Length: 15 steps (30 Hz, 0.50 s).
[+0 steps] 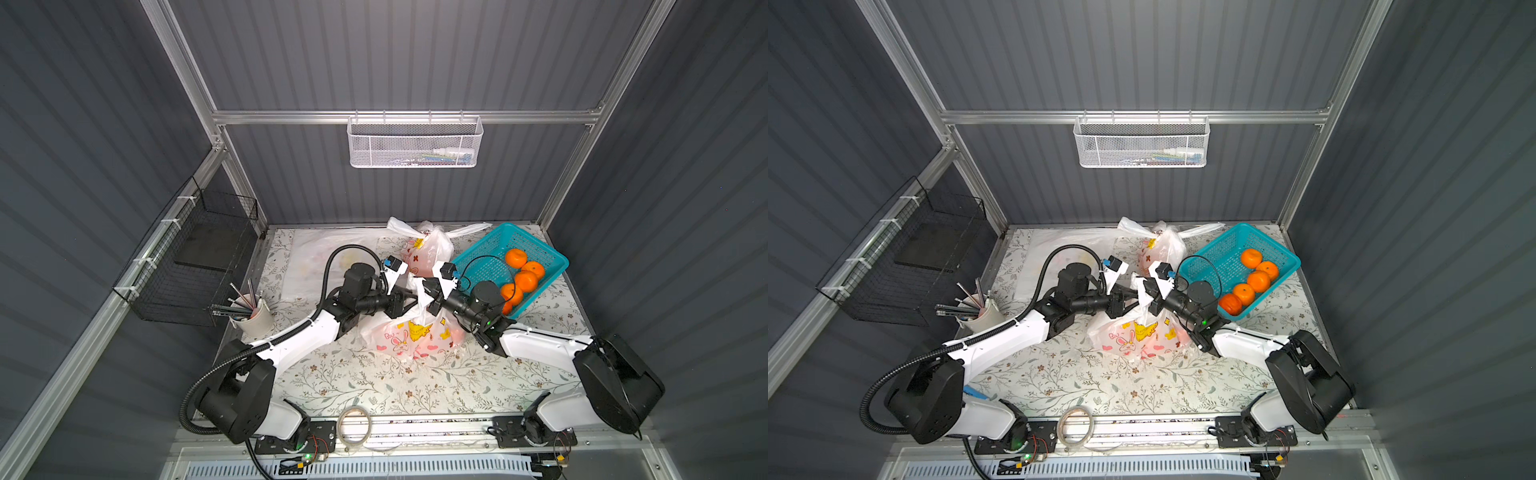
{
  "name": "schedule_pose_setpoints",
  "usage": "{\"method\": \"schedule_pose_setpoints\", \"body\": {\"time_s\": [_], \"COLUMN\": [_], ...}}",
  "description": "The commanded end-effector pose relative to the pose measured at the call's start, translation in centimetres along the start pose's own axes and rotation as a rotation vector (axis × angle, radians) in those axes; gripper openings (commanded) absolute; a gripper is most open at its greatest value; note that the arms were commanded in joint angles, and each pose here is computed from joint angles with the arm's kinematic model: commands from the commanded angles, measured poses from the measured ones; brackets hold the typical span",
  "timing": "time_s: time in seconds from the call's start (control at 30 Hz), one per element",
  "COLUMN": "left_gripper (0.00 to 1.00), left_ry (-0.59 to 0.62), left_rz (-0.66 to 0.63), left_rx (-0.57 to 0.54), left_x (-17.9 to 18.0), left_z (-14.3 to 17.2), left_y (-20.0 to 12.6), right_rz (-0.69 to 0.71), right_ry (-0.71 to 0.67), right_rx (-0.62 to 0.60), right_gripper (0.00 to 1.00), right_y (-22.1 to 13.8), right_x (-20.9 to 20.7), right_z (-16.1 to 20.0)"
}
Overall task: Place the oranges into plastic bags & tie knots
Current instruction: Tie the plastic bag at the center of the board.
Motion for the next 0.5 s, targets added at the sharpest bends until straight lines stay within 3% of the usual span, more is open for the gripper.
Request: {"method": "schedule_pose_setpoints", "body": {"time_s": [0.0,0.17,0.47], "left_gripper": [0.44,0.52,0.66], "left_ry": [-0.001,-0.014,-0.052], "left_rz": [-0.040,-0.076,-0.186], "left_rx": [-0.048,-0.057,-0.130], "left_x": [0.3,0.7,2.2], "left_z": [-0.4,-0.1,-0.9], "left_y": [-0.2,-1.0,-7.2], "right_rz": [-0.035,-0.052,-0.074], "right_ry": [0.013,0.018,0.005], "right_rx": [-0.057,-0.073,-0.105], "right_gripper": [0.00,0.00,0.00], "right_y": [-0.2,-0.5,-1.0], "right_x": [0.7,0.8,1.2], "right_z": [-1.1,-0.7,-1.1]}}
Point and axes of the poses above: each gripper's point midway between its finger pads, its own y axis out along the fingers, its own x axis along the line the jaws close on, z = x × y, the point moved 3 cm from there along -y, back along the fingers, and after that the axes turned 8 degrees about y, right-handed, at the moved point
